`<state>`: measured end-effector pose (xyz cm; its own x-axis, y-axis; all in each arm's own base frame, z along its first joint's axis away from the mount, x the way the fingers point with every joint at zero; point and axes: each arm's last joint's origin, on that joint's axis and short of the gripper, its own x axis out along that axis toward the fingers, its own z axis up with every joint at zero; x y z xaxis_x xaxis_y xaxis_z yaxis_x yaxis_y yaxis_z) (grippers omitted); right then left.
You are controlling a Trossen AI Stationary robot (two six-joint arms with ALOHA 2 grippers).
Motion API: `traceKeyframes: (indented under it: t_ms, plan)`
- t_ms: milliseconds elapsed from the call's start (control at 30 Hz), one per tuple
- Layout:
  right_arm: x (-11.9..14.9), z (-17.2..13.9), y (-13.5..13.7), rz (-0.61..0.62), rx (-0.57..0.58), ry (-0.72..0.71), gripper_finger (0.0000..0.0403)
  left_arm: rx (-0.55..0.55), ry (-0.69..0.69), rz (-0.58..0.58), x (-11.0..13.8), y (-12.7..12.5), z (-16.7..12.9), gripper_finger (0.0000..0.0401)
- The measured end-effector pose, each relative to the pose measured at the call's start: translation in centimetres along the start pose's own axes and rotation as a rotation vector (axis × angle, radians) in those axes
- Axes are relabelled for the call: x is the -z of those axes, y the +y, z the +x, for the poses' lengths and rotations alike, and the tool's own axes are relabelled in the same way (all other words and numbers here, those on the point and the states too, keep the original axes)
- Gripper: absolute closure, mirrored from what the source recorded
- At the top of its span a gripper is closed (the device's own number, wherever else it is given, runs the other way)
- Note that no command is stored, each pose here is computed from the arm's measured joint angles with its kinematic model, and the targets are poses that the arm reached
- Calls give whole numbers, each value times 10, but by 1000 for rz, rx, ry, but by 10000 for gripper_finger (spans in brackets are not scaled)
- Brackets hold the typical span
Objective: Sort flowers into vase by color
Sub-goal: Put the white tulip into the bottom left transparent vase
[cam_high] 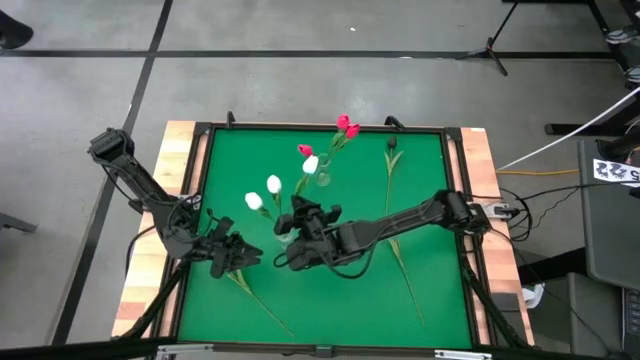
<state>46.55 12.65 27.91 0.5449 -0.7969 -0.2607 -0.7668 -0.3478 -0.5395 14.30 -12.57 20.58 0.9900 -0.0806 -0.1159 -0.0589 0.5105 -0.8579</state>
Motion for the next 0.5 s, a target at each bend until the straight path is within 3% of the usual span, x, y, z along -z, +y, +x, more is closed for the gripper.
traceKeyframes:
  t_ms: [500]
  plan:
    - [-9,-7,-3,12,45,-96,382,-15,6,13,1,2,0,136]
